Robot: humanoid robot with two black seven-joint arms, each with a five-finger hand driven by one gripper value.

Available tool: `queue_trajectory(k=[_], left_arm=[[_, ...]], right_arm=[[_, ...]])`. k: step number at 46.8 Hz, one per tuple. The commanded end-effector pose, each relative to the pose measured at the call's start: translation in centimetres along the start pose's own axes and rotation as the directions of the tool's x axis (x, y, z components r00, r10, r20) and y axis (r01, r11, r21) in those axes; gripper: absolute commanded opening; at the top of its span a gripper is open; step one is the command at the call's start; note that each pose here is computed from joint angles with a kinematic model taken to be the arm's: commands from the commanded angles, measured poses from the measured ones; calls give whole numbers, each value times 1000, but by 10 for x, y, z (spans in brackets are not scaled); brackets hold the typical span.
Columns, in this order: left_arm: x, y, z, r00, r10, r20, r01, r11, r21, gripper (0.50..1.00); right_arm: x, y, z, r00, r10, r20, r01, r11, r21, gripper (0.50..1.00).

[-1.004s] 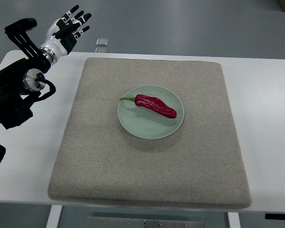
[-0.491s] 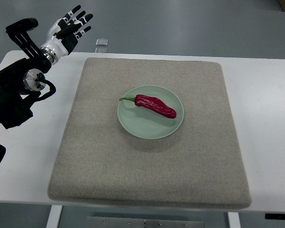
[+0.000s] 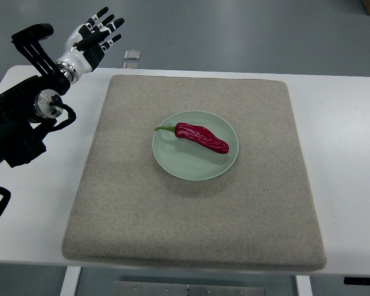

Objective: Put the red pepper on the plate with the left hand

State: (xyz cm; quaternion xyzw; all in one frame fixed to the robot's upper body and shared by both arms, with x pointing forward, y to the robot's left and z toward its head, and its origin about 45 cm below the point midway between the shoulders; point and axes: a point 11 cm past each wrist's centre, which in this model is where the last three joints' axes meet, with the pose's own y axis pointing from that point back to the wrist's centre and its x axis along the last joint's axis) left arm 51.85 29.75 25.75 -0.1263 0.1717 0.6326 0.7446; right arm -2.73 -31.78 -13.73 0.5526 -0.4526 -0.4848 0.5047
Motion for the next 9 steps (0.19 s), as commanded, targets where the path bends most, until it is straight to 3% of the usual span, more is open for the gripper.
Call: queue_trajectory(k=[1, 9], left_arm=[[0, 0, 0, 1000, 1, 0, -1, 1000, 1, 962], [-1, -1, 0, 1000, 1, 0, -1, 1000, -1, 962]], right_arm=[[-2, 0, 1, 1000, -6, -2, 6, 1000, 2, 928], [-3, 0, 1, 1000, 0, -11, 0, 1000, 0, 928]])
